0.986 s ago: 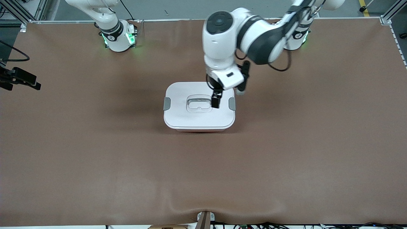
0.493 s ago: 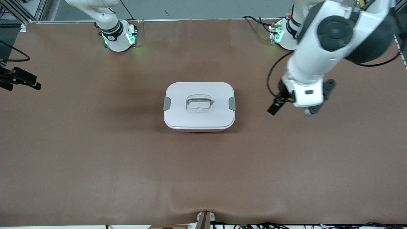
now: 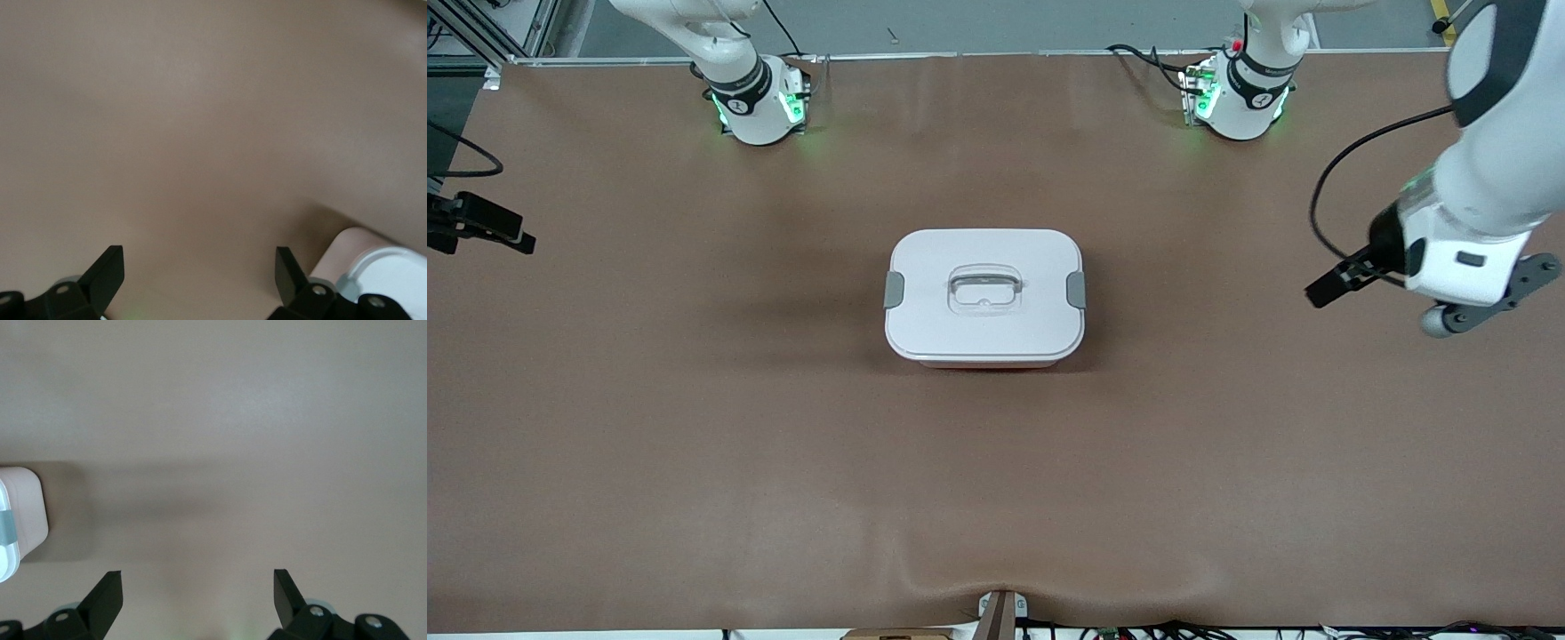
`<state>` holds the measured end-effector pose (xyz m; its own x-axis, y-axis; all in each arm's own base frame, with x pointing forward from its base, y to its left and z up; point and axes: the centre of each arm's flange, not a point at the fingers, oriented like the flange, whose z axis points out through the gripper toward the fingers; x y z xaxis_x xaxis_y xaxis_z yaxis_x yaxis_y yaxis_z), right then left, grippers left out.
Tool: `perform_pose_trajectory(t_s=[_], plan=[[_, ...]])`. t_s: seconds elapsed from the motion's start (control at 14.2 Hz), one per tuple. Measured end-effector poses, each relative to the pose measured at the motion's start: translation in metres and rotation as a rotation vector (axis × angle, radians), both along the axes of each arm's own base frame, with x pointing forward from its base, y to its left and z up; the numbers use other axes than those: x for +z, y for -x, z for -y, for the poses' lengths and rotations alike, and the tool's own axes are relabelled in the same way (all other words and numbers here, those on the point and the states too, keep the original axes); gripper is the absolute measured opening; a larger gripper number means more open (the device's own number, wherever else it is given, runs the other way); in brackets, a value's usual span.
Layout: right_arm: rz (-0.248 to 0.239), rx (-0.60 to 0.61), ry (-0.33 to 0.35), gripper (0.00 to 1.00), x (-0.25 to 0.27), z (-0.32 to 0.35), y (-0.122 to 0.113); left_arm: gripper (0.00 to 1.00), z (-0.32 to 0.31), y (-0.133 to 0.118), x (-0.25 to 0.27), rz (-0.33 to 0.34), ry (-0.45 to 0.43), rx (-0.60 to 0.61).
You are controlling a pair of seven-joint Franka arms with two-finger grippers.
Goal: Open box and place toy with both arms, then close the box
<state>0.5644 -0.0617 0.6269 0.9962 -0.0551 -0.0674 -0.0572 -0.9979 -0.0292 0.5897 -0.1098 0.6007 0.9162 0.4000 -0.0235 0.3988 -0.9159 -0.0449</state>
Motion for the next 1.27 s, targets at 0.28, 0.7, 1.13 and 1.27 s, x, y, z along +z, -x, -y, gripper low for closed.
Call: perform_pose_trajectory(t_s=[0.28, 0.7, 1.13, 1.27], plan=[[-0.002, -0.016, 0.031, 1.00, -0.001, -0.007, -0.002, 1.00, -0.008, 0.023, 0.027, 0.018, -0.015, -0.140], [-0.004, 0.012, 0.048, 1.00, -0.001, -0.023, -0.003, 1.00, -0.023, 0.063, 0.025, -0.011, -0.035, -0.280], [-0.012, 0.058, 0.047, 1.00, 0.001, -0.049, -0.001, 1.00, -0.022, 0.073, 0.027, -0.009, -0.021, -0.351], [-0.013, 0.058, 0.047, 1.00, 0.001, -0.049, -0.001, 1.00, -0.032, 0.072, 0.026, -0.018, -0.019, -0.381]])
